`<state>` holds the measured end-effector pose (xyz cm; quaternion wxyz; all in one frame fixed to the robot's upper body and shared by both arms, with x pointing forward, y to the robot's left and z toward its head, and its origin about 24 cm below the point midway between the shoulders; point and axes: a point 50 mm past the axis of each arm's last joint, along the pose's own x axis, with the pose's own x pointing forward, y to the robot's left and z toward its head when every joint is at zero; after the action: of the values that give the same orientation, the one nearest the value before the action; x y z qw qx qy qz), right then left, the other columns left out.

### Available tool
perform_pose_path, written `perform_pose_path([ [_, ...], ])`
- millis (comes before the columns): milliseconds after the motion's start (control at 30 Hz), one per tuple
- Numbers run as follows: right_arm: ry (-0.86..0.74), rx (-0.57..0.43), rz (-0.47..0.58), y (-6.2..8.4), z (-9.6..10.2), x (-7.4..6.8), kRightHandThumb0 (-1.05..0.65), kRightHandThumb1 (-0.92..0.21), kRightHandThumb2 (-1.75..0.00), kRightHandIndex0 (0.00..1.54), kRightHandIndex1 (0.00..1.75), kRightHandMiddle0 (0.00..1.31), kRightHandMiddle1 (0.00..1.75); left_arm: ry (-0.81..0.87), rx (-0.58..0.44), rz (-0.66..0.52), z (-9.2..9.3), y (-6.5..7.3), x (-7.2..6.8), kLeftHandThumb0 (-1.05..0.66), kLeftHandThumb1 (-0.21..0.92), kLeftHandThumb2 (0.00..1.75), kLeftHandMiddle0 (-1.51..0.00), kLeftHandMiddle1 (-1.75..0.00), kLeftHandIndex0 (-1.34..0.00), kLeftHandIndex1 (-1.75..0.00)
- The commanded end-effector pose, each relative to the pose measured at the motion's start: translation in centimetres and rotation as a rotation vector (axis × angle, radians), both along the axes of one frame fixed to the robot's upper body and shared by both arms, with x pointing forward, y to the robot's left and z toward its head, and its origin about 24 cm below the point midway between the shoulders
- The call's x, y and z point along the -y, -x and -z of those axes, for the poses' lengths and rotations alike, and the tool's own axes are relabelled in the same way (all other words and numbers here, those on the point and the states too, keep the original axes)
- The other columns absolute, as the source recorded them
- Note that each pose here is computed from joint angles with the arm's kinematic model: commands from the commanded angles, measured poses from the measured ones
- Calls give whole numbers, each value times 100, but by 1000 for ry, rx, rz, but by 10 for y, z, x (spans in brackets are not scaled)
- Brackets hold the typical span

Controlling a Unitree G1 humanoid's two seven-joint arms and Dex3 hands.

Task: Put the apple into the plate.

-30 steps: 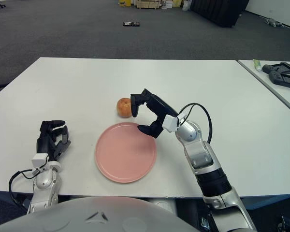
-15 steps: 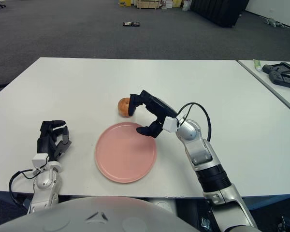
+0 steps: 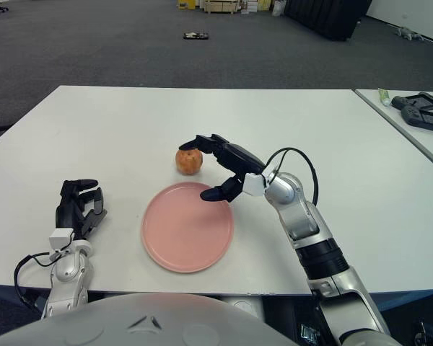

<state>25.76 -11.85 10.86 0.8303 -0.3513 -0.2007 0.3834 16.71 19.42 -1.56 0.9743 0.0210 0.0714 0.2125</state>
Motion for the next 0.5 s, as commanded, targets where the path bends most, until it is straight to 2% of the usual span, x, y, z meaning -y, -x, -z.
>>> perform_pose_path([
  [0, 27, 16, 9, -9, -4, -2, -96, -68, -61, 0, 0, 0, 1, 10, -62, 13, 9, 2, 4, -36, 84, 65, -43, -156, -24, -175],
  [233, 52, -13, 46, -29, 3, -5, -97, -67, -57, 0, 0, 0, 0, 10, -63, 20, 9, 2, 4, -36, 84, 65, -43, -155, -24, -175],
  [467, 47, -40, 51, -38, 8, -9, -97, -65, -55, 0, 0, 0, 0, 21, -59, 21, 9, 2, 4, -35, 85, 64, -41, -155, -24, -175],
])
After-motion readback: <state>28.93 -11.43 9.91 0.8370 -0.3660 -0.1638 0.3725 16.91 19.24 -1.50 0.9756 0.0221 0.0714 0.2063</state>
